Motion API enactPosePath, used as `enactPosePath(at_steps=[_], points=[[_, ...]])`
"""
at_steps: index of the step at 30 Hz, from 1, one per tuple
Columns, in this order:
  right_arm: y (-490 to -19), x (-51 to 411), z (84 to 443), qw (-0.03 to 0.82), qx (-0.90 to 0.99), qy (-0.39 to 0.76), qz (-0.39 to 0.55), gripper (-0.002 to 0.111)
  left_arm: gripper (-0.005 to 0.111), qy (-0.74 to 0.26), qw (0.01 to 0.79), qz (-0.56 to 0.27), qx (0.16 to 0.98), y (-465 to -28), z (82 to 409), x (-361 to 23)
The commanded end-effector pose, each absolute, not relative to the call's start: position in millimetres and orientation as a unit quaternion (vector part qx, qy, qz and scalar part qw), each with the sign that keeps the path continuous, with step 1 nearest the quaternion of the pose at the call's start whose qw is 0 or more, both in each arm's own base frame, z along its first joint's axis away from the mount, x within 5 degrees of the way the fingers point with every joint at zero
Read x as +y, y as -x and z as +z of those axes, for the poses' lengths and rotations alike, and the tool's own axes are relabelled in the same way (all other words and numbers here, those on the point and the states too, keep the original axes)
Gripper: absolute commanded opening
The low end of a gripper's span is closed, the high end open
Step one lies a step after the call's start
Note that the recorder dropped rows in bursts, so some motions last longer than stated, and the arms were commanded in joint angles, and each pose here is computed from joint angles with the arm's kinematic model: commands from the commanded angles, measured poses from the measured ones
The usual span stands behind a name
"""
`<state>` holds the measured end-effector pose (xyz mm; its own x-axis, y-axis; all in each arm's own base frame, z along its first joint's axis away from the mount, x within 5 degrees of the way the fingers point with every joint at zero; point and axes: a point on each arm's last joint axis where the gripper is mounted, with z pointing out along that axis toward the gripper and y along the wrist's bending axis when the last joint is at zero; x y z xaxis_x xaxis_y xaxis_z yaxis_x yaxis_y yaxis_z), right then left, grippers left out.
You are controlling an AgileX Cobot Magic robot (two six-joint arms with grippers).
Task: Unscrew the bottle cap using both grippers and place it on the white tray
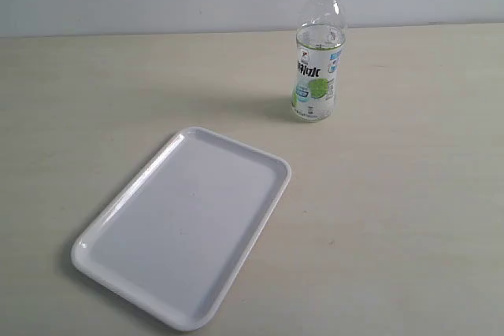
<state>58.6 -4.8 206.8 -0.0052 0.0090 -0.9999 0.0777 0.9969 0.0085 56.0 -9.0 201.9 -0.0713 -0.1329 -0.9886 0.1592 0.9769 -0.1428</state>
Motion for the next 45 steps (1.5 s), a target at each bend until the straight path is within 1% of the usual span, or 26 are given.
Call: enactPosePath(at_steps=[1,4,8,14,20,21,23,26,29,33,35,40,45], points=[[-58.2,-4.7,205.9,0.706,0.707,-0.028,-0.026,0.0,0.0,-0.01,0.683,-0.106,0.723,-55.7,201.2,-8.8],[-58.2,-4.5,207.8,0.713,0.7,-0.017,-0.036,0.0,0.0,-0.01,0.683,-0.106,0.723,-55.7,201.2,-8.8],[-57.8,-3.6,215.7,0.743,0.669,-0.014,-0.033,0.0,0.0,-0.01,0.683,-0.106,0.723,-55.7,201.2,-8.8],[-57.6,-3.3,217.9,0.751,0.659,-0.013,-0.031,0.0,0.0,-0.01,0.683,-0.106,0.723,-55.7,201.2,-8.8],[-50.1,0.0,244.2,0.842,0.539,-0.004,-0.018,0.0,0.0,-0.01,0.683,-0.106,0.723,-55.7,201.2,-8.8],[-48.1,0.5,248.4,0.856,0.517,-0.006,-0.008,0.0,0.0,-0.01,0.683,-0.106,0.723,-55.7,201.2,-8.8],[-45.2,1.3,253.6,0.871,0.488,-0.034,0.049,0.0,0.0,-0.01,0.683,-0.106,0.723,-55.7,201.2,-8.8],[-45.5,1.2,252.9,0.851,0.48,-0.111,0.185,0.0,0.0,-0.01,0.683,-0.106,0.723,-55.7,201.2,-8.8],[-48.1,0.6,248.8,0.838,0.502,-0.119,0.181,0.0,0.0,-0.01,0.683,-0.106,0.723,-55.7,201.2,-8.8],[-55.8,-2.0,228.4,0.773,0.595,-0.151,0.157,0.0,0.0,-0.01,0.683,-0.106,0.723,-55.7,201.2,-8.8],[-56.6,-2.6,224.6,0.76,0.611,-0.157,0.153,0.0,0.0,-0.01,0.683,-0.106,0.723,-55.7,201.2,-8.8],[-56.2,-2.3,226.7,0.771,0.606,-0.141,0.138,0.0,0.0,-0.01,0.683,-0.106,0.723,-55.7,201.2,-8.8],[-52.7,-1.6,238.9,0.82,0.559,-0.087,0.089,0.0,0.0,-0.01,0.683,-0.106,0.723,-55.7,201.2,-8.8]])
